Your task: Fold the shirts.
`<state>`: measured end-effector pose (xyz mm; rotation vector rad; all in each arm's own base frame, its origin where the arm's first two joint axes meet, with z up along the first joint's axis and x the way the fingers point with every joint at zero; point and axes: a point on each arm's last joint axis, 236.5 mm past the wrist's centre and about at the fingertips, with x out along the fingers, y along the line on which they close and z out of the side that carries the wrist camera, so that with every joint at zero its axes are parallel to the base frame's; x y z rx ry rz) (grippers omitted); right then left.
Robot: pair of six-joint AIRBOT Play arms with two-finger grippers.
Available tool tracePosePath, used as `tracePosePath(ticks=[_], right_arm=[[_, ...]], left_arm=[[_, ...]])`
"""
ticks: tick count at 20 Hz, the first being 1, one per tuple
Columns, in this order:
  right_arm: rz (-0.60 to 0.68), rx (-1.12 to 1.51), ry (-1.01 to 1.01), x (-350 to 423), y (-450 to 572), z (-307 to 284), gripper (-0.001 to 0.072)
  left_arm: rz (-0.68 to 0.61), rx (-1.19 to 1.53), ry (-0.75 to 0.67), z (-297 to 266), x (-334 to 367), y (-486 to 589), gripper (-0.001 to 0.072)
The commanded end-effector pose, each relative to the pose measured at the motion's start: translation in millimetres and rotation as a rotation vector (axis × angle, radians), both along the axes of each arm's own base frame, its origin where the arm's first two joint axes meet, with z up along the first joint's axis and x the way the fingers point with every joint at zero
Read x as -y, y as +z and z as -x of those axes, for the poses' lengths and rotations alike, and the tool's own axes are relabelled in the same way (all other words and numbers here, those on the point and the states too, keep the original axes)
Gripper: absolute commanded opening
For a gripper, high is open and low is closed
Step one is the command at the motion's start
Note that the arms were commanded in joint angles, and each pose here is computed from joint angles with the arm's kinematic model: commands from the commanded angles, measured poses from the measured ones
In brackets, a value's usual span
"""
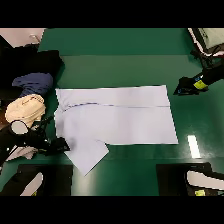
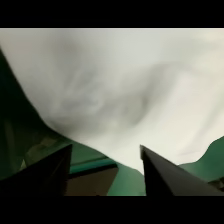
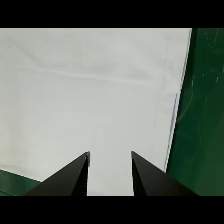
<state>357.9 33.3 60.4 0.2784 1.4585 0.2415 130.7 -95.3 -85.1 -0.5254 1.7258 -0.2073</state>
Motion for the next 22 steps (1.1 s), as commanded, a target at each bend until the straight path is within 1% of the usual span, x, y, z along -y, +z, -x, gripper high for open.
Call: tracePosePath(ticks=[1,4,5,6,7,8,9,12,15,17,19,22], right_arm=[[-0.004,-0.001,0.002,-1.3,0.5,0.4,0.0311],[-0.004,-0.002,0.002,-1.3,0.4,0.9,0.0311],[-0.004,-0.004,0.002,-1.2,0.4,1.3,0.0311],[-0.005,-0.008,0.004,-1.4,0.4,2.3,0.0311],[-0.006,-0.018,0.007,-1.6,0.2,4.7,0.0311],[-0.008,-0.034,0.013,-2.1,0.0,8.7,0.0311],[-0.007,-0.057,0.020,-1.6,-0.5,14.5,0.0312],[-0.016,-0.133,-0.017,7.3,-18.7,44.1,0.0311],[-0.043,-0.232,-0.113,26.6,-62.3,96.4,0.0314],[-0.077,-0.298,-0.190,36.1,-94.1,132.9,0.0368],[-0.116,-0.365,-0.242,38.0,-120.3,166.3,0.0368],[-0.162,-0.428,-0.255,29.2,-143.2,196.4,0.0368]], left_arm=[[-0.009,0.041,0.032,-9.3,-0.8,-5.9,0.0503],[-0.012,0.071,0.050,-17.5,-1.1,-6.8,0.0501],[-0.006,0.075,0.056,-19.1,0.3,-6.1,0.0392],[0.004,0.084,0.067,-22.1,2.4,-5.2,0.0258],[0.012,0.091,0.076,-24.7,4.2,-4.3,0.0246],[0.019,0.092,0.080,-25.4,5.7,-3.5,0.0173],[0.025,0.098,0.068,-25.3,6.7,-3.0,0.0025],[0.042,0.099,0.038,-24.6,9.5,3.6,0.0023],[0.048,0.163,-0.004,-40.0,9.5,18.8,0.0023],[0.045,0.200,-0.001,-51.1,8.6,26.1,0.0023],[0.041,0.218,0.003,-56.4,7.9,28.5,0.0023],[0.041,0.218,0.003,-56.3,7.8,28.4,0.0023]])
